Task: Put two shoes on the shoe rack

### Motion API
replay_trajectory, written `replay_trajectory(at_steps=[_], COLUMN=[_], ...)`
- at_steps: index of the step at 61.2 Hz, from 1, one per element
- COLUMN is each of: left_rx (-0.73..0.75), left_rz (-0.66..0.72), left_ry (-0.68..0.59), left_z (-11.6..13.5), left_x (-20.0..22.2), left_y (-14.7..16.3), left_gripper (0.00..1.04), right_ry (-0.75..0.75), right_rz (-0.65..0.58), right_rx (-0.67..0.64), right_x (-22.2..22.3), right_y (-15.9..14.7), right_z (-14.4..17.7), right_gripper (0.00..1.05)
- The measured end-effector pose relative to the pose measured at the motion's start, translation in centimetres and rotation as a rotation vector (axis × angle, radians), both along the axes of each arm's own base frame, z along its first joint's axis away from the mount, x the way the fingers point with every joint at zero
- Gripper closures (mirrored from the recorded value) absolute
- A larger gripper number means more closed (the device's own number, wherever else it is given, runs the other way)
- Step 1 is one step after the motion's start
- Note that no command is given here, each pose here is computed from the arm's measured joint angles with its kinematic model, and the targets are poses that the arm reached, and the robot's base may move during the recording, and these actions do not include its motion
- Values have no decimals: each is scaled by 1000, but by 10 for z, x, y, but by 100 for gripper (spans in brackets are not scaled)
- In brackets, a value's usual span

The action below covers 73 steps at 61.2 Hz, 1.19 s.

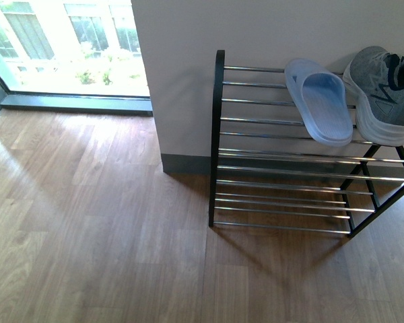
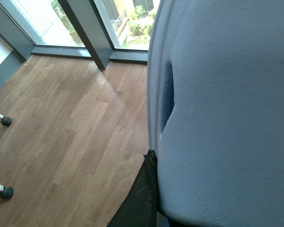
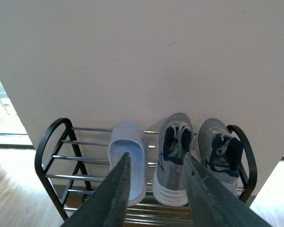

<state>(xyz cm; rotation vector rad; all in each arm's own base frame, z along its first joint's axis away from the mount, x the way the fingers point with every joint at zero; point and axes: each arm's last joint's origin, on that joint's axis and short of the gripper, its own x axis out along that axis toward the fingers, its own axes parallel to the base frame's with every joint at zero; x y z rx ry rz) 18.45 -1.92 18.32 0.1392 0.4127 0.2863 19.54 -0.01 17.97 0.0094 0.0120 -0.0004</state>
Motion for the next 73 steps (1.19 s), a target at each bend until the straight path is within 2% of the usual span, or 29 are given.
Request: replay_trajectory(at_steps=[12,29,73], left_rx=[0,0,0], left_rz=[-1,-1,-1], left_ry=[0,0,0], left_z=[0,0,0], left_x=[0,0,0], left_y=[0,0,0], left_gripper=[103,103,103], right_ry=[0,11,-28], right_rz=[0,0,0], right_rx=[-3,-6,-6], right_x=[-18,-40,-70], right_y=[0,0,0], right_z=[-4,-19,-7], right_gripper=[104,103,103])
